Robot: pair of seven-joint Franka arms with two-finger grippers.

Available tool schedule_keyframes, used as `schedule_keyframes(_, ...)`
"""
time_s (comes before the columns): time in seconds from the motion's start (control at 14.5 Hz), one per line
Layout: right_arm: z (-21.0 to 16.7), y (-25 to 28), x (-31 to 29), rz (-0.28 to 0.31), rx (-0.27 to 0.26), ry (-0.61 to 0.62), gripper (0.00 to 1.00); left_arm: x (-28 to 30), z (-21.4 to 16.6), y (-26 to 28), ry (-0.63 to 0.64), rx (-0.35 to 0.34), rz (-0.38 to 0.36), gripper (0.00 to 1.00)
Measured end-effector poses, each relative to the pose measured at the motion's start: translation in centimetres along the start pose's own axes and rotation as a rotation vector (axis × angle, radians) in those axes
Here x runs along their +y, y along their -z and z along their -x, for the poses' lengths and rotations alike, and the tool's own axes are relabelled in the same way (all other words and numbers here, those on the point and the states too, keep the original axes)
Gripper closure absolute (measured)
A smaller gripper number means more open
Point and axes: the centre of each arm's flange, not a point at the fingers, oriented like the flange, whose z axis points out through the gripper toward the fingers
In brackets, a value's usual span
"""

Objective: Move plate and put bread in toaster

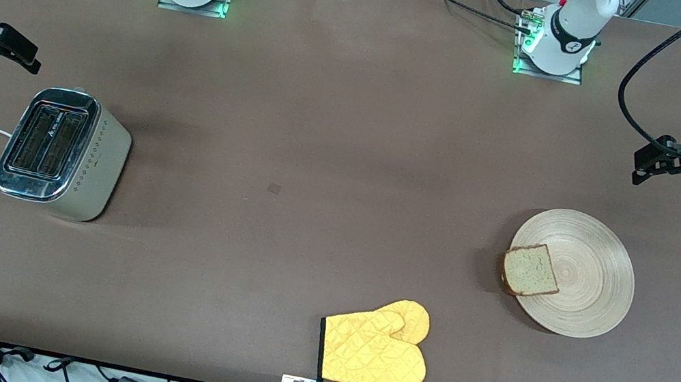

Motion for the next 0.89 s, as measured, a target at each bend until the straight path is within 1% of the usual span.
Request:
schedule_keyframes(0.14,0.0,0.1,0.0,0.000,0.002,-0.001,0.00,-0.1,-0.5,0.4,0.000,-0.018,0.002,0.00)
schedule_keyframes(0.41,0.1,0.2,0.1,0.000,0.004,-0.002,0.00,0.0,-1.5,0.6,-0.001,-0.027,0.005,0.00)
schedule_keyframes(0.89,0.1,0.2,0.1,0.000,0.004,-0.001,0.00,0.1,-1.5,0.5,-0.002,-0.034,0.005,0.00)
